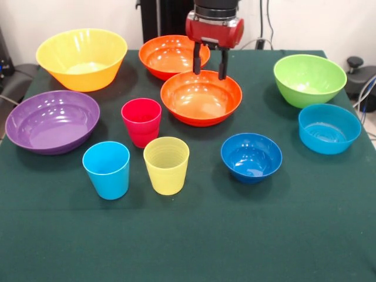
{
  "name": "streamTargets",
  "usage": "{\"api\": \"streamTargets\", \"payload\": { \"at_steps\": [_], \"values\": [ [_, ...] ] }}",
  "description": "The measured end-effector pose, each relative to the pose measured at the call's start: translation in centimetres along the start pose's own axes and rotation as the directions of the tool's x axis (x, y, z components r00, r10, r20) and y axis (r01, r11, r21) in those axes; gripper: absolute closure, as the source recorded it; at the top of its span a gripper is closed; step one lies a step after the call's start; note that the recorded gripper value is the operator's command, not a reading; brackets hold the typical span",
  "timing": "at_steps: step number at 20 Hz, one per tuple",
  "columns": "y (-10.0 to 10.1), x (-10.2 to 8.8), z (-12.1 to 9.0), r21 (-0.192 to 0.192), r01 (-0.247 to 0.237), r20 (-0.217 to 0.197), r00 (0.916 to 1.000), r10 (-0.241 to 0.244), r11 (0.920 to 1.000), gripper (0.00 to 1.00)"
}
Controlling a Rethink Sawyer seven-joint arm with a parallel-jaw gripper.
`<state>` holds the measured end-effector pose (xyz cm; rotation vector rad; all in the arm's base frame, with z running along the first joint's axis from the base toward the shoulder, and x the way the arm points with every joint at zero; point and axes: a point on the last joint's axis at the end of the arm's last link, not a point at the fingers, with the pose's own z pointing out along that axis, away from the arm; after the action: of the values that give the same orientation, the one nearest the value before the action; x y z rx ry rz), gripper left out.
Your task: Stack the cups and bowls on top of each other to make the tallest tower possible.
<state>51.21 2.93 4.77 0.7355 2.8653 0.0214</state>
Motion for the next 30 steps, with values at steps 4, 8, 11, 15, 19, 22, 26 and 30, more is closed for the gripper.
{"api": "streamTargets", "payload": {
  "at_steps": [4,8,11,15,19,22,26,30],
  "values": [
    [0.0,0.9,1.2,-0.001,0.006,0.019,0.9998,-0.006,1.0000,0.00],
    [0.5,2.2,2.8,-0.004,0.017,0.039,0.9991,-0.017,0.9998,0.00],
    [0.9,3.4,3.9,-0.006,0.023,0.043,0.9988,-0.023,0.9997,0.00],
    [1.4,5.2,5.2,-0.004,0.022,0.033,0.9992,-0.022,0.9997,0.00],
    [2.3,6.9,5.9,0.002,0.005,0.010,0.9999,-0.005,1.0000,0.00],
    [3.0,7.2,5.6,0.001,-0.003,0.009,1.0000,0.003,1.0000,0.00],
    [3.3,6.3,4.4,0.002,-0.009,0.005,1.0000,0.009,1.0000,0.00],
    [3.3,5.3,2.9,0.008,-0.015,-0.011,0.9998,0.015,0.9999,0.00]
  ]
}}
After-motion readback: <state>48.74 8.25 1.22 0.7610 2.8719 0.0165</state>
